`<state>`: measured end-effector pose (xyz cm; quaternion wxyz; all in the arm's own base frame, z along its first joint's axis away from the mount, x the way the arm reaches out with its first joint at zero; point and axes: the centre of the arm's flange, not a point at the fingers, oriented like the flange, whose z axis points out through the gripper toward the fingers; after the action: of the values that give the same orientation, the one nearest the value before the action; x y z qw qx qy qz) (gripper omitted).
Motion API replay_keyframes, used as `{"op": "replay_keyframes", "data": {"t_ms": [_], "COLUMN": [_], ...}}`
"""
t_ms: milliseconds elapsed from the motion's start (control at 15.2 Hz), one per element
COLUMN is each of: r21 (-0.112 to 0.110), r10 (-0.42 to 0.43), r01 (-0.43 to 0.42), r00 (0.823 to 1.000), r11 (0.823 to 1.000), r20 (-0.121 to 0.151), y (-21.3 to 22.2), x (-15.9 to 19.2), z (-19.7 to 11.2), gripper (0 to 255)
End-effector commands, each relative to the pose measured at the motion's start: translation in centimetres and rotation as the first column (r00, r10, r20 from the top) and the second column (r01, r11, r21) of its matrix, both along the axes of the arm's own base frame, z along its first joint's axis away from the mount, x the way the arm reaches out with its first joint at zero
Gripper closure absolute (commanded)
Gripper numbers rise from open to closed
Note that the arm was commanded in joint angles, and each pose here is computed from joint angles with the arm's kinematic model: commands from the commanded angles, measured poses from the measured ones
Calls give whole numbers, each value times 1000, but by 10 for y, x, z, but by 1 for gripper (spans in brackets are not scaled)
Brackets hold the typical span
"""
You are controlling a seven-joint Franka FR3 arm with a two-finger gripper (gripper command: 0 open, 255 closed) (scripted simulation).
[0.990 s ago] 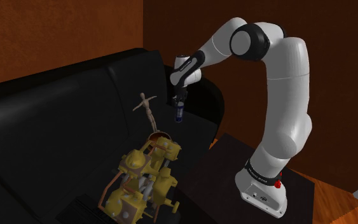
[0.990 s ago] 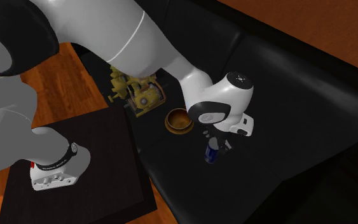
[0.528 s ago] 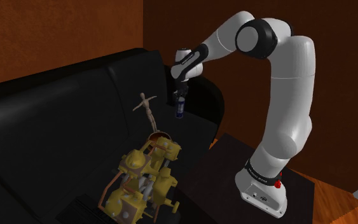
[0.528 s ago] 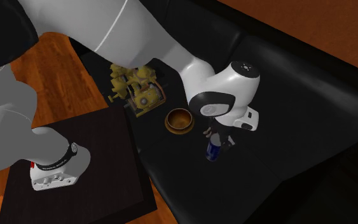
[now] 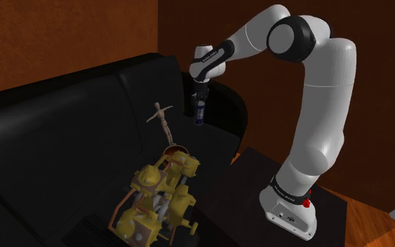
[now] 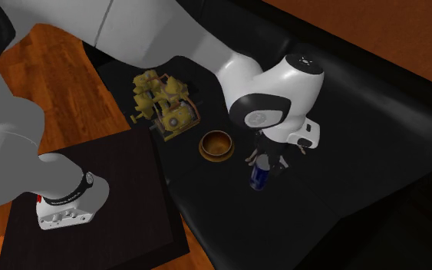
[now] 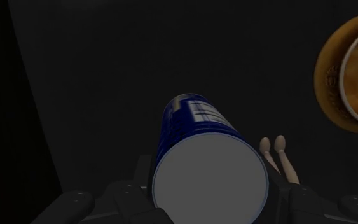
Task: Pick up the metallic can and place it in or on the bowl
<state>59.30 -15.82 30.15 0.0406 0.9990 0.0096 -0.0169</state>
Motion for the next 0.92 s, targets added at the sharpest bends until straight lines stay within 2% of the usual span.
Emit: {"op": "replay_keyframes", "data": {"t_ms": [0,66,858], "r21": [0,0,0], "r10": [0,0,0], "r01": [0,0,0], "r00": [1000,1000,1000], "r11": [1000,1000,1000], "r20": [0,0,0], "y": [0,0,150], "x": [0,0,-38], "z": [11,12,45], "gripper": [255,255,255]}}
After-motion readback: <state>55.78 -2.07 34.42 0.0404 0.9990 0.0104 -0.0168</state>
